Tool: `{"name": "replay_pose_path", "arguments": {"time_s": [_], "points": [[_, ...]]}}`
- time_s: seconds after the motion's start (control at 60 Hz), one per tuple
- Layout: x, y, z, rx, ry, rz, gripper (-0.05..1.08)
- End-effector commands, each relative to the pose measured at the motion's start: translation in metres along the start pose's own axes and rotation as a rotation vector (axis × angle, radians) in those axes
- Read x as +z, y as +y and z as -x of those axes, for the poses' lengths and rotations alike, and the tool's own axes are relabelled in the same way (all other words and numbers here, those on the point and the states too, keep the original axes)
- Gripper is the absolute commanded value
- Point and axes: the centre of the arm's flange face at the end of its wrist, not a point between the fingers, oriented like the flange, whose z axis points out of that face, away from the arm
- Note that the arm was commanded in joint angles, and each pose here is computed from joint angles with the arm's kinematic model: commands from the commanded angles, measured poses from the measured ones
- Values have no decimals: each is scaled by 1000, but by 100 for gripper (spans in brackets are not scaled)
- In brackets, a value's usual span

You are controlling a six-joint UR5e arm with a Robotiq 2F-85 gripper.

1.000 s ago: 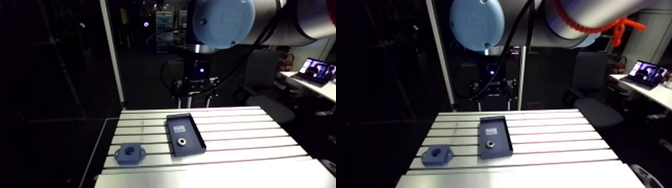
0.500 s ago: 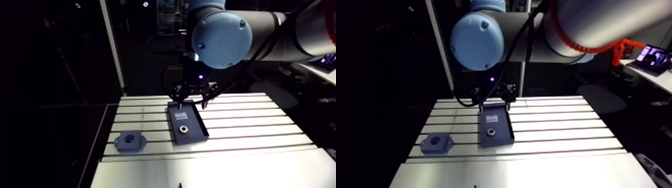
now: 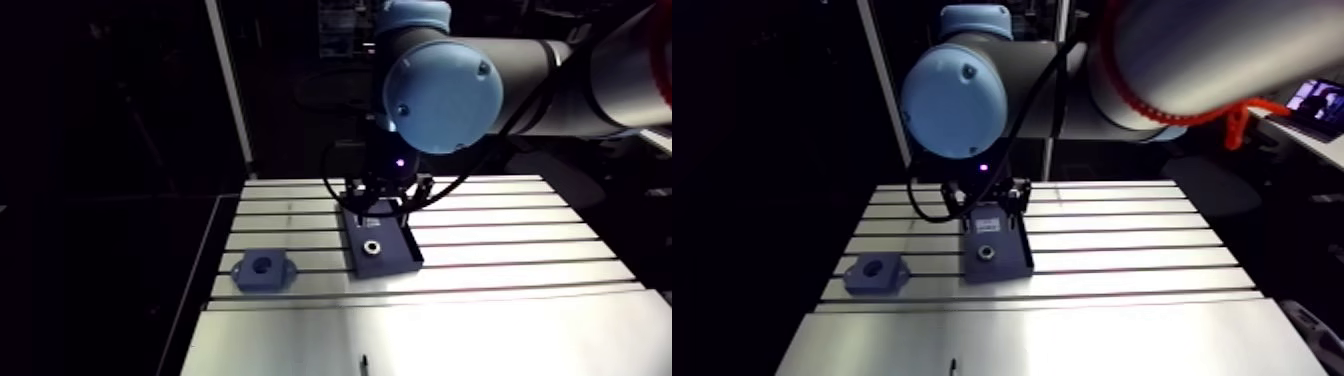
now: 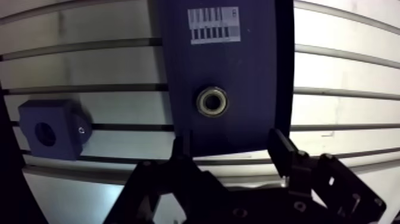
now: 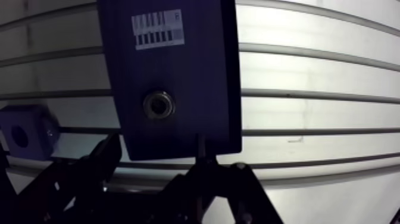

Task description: Pick up the bearing and press it into the housing until flush.

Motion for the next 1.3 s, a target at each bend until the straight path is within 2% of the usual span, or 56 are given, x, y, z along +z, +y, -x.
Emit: {"name": "replay_pose_path", "arguments": {"time_s": [0.017, 0.517, 0.85, 0.95, 1.3], "points": [[13, -1, -1, -2, -7, 0, 32], [30, -11, -4, -28, 25, 2, 34], [42, -12, -8, -32, 27, 2, 35], [43, -12, -8, -32, 28, 2, 40], [51, -12, -9, -32, 13, 1, 40]]}}
